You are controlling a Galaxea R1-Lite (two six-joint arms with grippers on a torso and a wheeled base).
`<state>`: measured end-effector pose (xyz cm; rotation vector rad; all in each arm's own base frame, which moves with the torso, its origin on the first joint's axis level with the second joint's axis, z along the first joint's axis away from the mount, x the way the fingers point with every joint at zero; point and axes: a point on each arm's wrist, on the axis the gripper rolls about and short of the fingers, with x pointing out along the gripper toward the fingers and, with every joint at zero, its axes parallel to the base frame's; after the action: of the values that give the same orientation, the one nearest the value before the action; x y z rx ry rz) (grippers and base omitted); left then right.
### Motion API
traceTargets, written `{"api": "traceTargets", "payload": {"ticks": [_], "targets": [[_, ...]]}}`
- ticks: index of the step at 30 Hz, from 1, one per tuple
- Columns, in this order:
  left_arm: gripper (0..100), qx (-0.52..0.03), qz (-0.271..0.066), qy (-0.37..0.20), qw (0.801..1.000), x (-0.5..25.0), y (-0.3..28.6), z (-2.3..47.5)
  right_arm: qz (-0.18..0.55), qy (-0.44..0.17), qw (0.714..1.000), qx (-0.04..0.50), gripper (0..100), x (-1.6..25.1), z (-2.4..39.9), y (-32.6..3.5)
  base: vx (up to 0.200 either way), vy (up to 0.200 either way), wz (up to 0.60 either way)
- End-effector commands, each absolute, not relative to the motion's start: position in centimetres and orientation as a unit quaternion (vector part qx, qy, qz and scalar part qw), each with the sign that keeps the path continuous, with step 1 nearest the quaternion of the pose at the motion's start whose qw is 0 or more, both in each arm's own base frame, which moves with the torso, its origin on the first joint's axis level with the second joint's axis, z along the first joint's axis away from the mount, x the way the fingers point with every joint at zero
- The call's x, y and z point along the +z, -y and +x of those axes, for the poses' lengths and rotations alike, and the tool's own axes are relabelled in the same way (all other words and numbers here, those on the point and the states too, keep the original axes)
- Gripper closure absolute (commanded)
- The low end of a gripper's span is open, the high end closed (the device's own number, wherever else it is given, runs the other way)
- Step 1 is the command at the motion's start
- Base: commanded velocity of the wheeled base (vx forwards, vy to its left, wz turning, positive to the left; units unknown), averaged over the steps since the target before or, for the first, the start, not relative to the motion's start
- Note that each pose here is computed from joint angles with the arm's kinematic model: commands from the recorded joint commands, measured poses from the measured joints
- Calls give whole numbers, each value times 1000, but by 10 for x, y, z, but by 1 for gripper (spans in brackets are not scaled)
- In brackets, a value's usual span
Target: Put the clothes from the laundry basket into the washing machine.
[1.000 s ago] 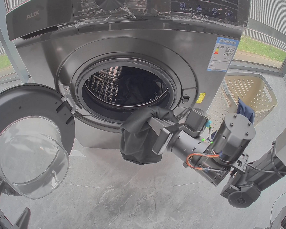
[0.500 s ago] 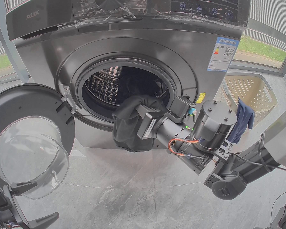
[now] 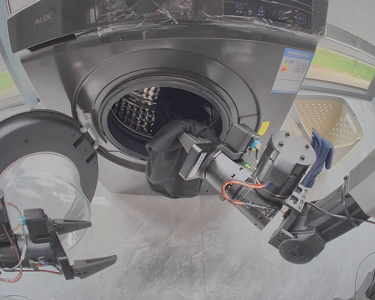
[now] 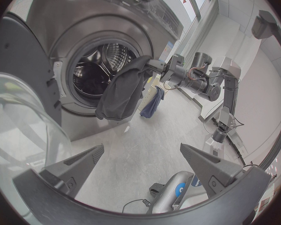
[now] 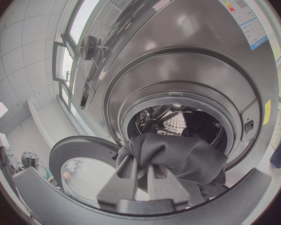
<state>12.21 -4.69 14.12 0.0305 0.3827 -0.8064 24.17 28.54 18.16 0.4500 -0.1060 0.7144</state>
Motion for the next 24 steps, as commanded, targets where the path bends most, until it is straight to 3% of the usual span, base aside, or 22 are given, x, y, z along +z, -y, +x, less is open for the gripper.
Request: {"api": "traceTargets", "payload": {"ticks": [1, 24], "targets": [[0, -403, 14, -245, 882, 119, 70, 169, 219, 51, 909, 351, 100, 187, 231, -278, 0, 0, 0], [0, -400, -21, -272, 875, 69, 111, 254, 220, 49, 901, 370, 100, 192, 213, -277, 0, 0, 0]]}}
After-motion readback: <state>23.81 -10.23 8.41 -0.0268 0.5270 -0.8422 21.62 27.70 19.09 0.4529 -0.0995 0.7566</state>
